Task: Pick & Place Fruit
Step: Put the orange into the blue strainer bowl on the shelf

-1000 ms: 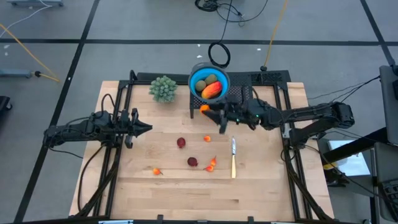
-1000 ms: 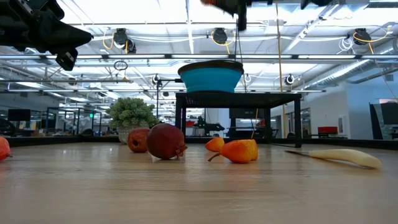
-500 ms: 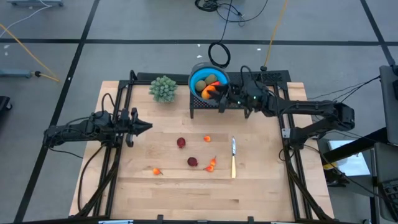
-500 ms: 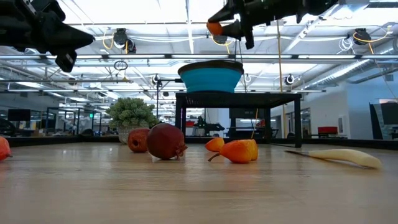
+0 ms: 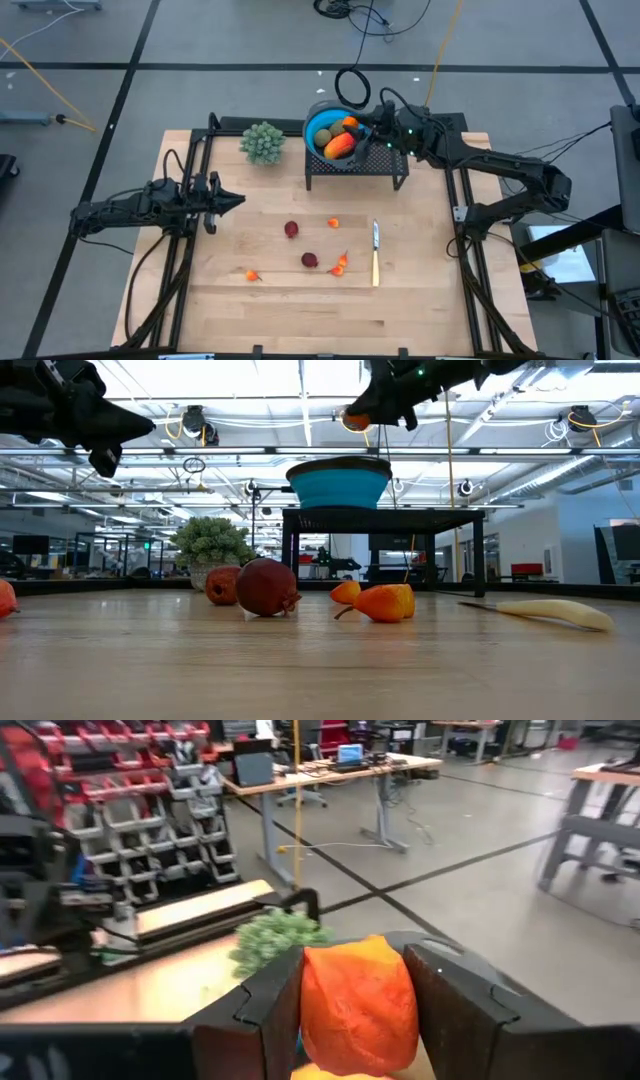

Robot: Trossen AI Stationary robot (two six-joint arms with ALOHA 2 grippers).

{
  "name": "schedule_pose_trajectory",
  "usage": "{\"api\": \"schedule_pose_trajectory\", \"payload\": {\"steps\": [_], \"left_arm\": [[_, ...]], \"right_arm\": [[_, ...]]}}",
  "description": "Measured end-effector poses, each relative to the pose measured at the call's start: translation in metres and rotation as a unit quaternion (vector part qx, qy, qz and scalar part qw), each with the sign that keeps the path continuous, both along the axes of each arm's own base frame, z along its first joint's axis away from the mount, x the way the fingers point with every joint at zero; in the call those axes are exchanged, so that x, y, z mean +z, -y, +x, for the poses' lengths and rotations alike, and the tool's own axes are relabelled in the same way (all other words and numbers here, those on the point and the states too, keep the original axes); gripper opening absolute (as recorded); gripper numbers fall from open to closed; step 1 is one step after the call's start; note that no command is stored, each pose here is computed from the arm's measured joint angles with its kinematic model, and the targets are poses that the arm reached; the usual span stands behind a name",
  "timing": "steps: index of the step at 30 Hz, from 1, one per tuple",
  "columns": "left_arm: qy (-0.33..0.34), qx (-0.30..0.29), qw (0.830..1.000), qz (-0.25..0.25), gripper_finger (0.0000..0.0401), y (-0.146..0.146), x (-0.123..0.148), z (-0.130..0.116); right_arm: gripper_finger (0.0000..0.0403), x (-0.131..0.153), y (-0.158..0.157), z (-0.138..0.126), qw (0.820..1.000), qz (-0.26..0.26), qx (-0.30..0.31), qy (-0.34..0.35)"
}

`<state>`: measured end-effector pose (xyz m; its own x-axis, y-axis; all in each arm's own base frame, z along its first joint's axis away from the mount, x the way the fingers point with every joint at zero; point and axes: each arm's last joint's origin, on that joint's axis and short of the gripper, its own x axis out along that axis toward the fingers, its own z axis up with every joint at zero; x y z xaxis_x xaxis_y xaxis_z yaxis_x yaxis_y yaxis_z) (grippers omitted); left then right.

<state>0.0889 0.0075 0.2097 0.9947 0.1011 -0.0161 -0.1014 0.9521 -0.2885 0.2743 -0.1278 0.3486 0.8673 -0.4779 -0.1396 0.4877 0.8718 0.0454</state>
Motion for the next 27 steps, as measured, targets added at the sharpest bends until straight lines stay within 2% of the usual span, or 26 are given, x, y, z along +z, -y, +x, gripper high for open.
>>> {"api": "schedule_pose_trajectory", "payload": {"steps": [5, 9, 16, 21, 27], "left_arm": [[0.000, 0.018, 1.000, 0.000, 0.0019, -0.001, 0.000, 0.000], [0.000, 0.018, 1.000, 0.000, 0.0019, -0.001, 0.000, 0.000], [0.000, 0.018, 1.000, -0.002, 0.0019, -0.001, 0.000, 0.000], [0.000, 0.019, 1.000, -0.002, 0.0019, -0.001, 0.000, 0.000], [0.009, 0.031, 0.999, -0.014, 0.0019, -0.002, 0.001, 0.000]], "right_arm": [[0.0162, -0.007, 0.015, -0.002, 0.999, -0.009, -0.018, -0.025], [0.0162, -0.018, 0.026, 0.002, 0.999, 0.005, 0.005, -0.040], [0.0162, -0.038, 0.042, 0.007, 0.997, 0.019, -0.001, -0.078], [0.0162, -0.050, 0.046, 0.010, 0.994, 0.027, 0.000, -0.109], [0.0162, -0.049, 0.046, 0.010, 0.993, 0.015, 0.004, -0.113]]}}
